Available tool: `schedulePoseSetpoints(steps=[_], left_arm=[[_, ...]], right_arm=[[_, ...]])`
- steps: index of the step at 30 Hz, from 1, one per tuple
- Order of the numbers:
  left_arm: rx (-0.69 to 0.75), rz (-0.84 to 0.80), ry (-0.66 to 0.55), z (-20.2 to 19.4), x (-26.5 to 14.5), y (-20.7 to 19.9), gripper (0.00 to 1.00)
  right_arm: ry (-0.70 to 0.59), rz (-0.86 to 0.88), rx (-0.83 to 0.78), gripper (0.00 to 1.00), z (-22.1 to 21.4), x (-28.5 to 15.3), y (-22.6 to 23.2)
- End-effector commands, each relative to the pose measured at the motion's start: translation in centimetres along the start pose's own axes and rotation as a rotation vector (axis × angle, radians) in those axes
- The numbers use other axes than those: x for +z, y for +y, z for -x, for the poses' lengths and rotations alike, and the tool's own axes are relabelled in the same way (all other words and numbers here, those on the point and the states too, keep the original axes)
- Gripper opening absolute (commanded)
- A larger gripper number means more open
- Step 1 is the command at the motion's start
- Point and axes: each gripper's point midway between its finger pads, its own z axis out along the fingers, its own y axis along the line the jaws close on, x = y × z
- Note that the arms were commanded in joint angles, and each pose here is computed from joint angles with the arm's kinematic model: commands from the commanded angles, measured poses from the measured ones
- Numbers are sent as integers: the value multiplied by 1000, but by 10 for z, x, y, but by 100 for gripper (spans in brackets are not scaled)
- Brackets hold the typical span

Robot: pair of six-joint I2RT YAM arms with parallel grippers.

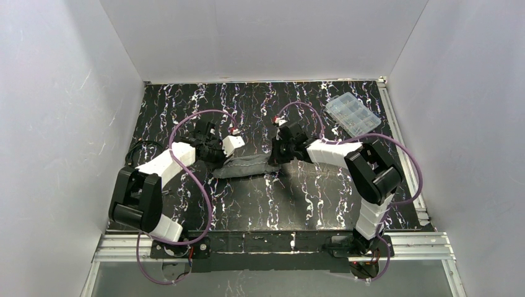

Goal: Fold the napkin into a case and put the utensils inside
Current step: Fold the smaller rectangle-folded napkin at the center of the board.

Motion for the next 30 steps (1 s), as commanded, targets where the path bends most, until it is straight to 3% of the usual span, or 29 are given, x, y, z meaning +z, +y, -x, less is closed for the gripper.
schedulePoseSetpoints(steps=[1,5,12,20,26,30], left_arm=[[-11,-67,-11,-6,-5,-21,0],[8,-79,-11,-9,-1,-25,0],[4,-101,-29,4,5,-34,0],[47,-116,7,-9,8,-45,0],[197,-115,73,-30,20,-62,0],[221,-86,109,-38,24,-59,0]], right_arm=[[-35,-213,133,1,-10,-14,-41],[-112,-155,187,1,5,-24,-22],[-75,-133,167,1,-5,-2,6],[-122,-222,184,1,15,-13,-3],[-120,-243,178,1,19,-13,-7],[-107,-249,164,1,17,-7,-13]])
